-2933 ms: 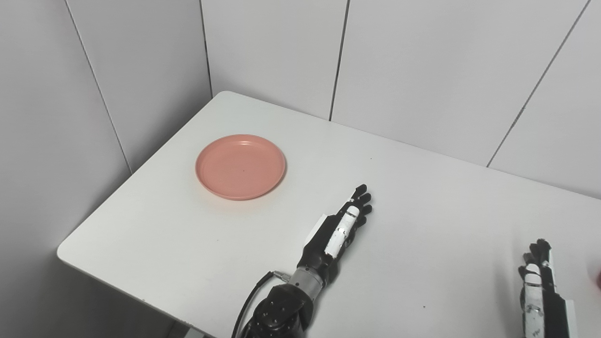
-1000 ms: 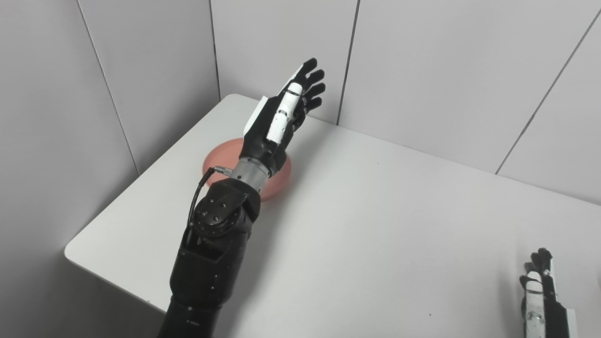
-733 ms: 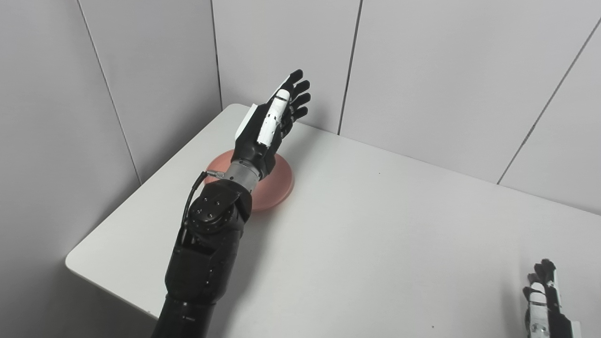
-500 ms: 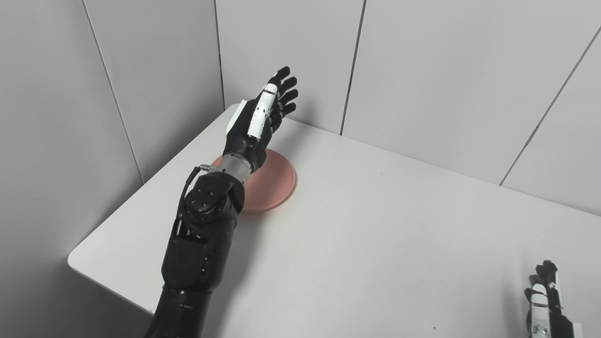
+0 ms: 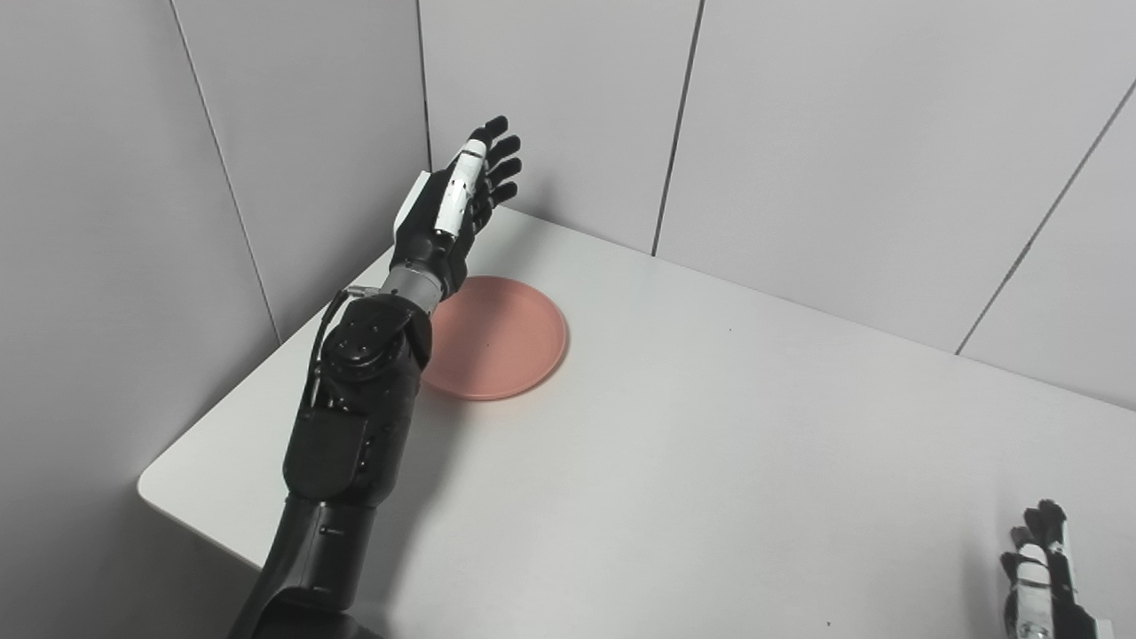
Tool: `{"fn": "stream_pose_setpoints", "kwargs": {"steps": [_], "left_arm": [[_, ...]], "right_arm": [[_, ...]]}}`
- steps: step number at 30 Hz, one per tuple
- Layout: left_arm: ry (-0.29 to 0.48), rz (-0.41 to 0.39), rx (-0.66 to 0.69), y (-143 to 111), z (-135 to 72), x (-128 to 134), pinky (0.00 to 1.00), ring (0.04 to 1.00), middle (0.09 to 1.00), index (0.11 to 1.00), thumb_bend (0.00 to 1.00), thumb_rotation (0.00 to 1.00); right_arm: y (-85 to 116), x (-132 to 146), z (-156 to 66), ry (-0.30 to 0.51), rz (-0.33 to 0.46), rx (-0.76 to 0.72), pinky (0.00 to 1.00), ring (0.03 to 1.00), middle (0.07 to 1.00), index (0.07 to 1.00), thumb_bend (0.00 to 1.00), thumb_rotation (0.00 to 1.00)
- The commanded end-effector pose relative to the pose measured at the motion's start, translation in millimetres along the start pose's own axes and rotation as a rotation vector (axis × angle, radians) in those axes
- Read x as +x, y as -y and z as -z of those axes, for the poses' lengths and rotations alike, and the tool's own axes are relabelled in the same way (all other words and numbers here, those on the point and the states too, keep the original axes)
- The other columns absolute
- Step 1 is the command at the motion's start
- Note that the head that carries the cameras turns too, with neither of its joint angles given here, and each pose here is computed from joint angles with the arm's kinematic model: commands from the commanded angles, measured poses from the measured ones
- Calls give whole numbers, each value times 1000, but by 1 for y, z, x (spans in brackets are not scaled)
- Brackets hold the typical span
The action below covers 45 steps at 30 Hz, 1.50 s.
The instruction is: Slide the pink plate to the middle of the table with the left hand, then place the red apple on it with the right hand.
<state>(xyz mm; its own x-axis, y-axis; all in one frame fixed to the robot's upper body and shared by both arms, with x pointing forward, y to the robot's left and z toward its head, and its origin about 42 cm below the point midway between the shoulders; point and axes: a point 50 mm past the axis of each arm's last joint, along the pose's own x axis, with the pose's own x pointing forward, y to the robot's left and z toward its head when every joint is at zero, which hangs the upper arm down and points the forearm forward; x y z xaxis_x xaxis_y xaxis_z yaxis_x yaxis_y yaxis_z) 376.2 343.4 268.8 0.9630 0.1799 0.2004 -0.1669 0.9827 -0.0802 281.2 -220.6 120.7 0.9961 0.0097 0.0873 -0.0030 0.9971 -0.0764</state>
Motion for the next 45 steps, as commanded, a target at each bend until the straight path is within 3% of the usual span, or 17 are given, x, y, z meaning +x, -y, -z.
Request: {"fn": "stream_pose_setpoints", "kwargs": {"steps": [1,18,33,45], "left_arm": [[103,-11,12,-4,-26,15,900,907,907,885,356,1000],[35,-92,-49,-43,-10,27,929,922,921,899,352,1000],[11,-167,-66,-81,-5,34,878,899,897,881,305,1000],[-7,-206,-74,-102,6,32,924,900,893,873,325,1000]], "right_arm": [[2,6,-15,69,-12,-13,1000,1000,1000,1000,0,1000],[2,5,-18,64,-15,7,1000,1000,1000,1000,0,1000],[6,4,-18,73,-21,-5,1000,1000,1000,1000,0,1000],[6,4,-19,66,-21,-1,1000,1000,1000,1000,0,1000]]}}
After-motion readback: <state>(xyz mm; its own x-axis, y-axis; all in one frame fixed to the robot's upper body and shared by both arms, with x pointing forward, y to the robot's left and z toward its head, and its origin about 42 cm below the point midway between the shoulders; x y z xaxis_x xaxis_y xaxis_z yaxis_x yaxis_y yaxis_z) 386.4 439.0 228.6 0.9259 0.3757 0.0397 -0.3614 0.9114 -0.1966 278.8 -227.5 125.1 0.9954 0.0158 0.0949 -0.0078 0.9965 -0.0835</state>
